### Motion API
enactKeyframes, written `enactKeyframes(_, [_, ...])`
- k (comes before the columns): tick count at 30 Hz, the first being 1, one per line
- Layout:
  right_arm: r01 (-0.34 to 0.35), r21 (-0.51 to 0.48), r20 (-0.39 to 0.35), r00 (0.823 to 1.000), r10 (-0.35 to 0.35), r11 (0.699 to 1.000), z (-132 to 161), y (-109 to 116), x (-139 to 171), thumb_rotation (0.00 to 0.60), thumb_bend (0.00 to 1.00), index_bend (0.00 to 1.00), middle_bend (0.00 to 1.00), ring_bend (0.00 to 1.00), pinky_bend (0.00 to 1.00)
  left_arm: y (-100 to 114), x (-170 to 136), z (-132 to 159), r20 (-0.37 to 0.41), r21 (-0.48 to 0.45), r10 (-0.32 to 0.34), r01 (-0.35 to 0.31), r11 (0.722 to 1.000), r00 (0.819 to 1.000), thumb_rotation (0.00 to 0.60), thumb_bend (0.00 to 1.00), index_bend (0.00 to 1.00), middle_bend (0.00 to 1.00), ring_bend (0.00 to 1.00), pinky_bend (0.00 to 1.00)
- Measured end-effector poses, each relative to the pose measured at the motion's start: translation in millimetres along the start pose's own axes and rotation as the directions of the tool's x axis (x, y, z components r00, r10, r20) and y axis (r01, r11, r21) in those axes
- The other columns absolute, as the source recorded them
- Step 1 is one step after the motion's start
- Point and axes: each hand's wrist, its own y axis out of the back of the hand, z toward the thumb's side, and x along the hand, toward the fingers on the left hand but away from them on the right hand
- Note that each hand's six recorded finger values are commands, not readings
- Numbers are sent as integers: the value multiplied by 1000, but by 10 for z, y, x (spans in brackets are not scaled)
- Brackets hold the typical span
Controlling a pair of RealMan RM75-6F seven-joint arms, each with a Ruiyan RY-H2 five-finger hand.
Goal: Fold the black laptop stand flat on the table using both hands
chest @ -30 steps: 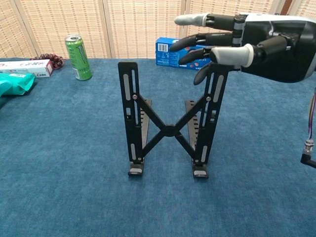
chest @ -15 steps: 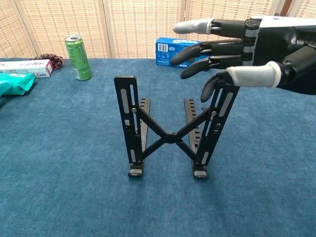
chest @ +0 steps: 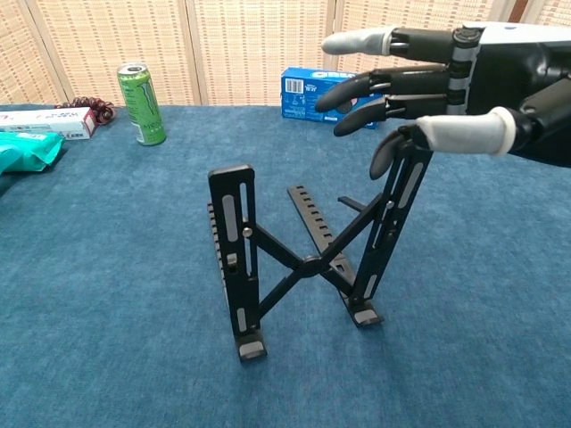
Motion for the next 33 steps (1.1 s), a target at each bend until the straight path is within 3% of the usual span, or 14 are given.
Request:
enactKeyframes(17, [56, -43, 17, 998, -56, 997, -199, 182, -92, 600, 212, 61, 216, 191, 361, -8, 10, 19, 1, 7, -7, 6, 1000, 1000, 600, 151, 88, 145, 105, 23])
enactKeyframes(33, [-3, -67, 116, 993, 11, 998, -623, 59, -307, 600, 212, 61, 216, 190, 360, 0, 9, 21, -5, 11, -6, 6, 1000, 1000, 600, 151, 88, 145, 105, 23])
